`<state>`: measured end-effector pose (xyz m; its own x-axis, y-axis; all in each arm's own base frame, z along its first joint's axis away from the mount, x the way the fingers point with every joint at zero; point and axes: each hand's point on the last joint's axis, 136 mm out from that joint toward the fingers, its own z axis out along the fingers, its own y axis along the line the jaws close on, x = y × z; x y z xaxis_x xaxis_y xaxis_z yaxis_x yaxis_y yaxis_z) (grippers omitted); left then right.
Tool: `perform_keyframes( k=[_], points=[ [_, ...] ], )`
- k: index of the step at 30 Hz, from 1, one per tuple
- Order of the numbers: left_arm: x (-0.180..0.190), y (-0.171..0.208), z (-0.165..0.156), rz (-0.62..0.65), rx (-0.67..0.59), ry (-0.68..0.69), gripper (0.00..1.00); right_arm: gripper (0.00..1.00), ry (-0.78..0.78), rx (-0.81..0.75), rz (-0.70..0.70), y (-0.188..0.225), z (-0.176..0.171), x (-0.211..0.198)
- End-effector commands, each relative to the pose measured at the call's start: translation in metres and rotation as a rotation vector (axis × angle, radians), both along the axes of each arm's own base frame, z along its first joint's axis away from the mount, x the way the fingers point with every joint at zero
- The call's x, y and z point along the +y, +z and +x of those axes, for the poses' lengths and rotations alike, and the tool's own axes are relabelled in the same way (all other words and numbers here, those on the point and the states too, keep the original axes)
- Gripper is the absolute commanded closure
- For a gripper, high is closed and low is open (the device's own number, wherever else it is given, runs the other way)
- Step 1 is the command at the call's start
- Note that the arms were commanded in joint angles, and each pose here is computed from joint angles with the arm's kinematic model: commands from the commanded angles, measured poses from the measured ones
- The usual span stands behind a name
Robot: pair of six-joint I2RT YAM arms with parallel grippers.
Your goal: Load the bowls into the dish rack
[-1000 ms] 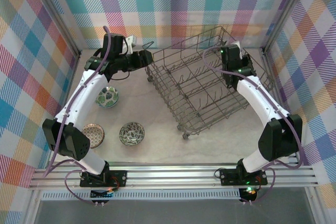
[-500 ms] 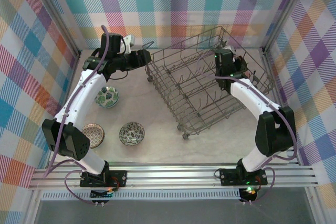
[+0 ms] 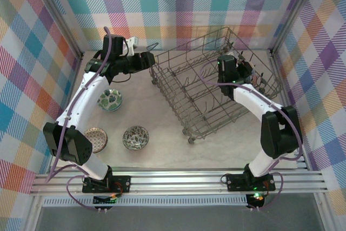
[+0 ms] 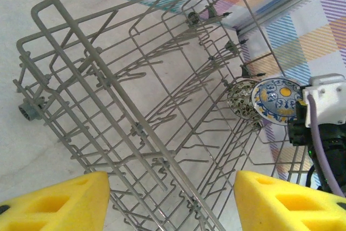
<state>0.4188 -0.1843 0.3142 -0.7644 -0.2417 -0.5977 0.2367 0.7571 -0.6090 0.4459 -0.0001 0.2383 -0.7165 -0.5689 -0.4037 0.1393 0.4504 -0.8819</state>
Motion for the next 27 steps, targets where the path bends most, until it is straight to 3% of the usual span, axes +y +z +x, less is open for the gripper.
perform_keyframes(
  k=[1, 16, 27],
  points=[
    [0.002, 0.003, 0.002, -0.011, -0.026, -0.024, 0.38, 0.99, -0.035, -0.054, -0.027, 0.011, -0.001, -0.001],
    [0.004, 0.002, 0.002, -0.023, -0.027, -0.029, 0.38, 0.99, -0.008, -0.042, -0.131, 0.007, 0.005, 0.001],
    [0.004, -0.002, 0.003, -0.030, -0.025, -0.033, 0.38, 0.97, 0.000, 0.034, -0.121, -0.015, 0.003, 0.009]
  ],
)
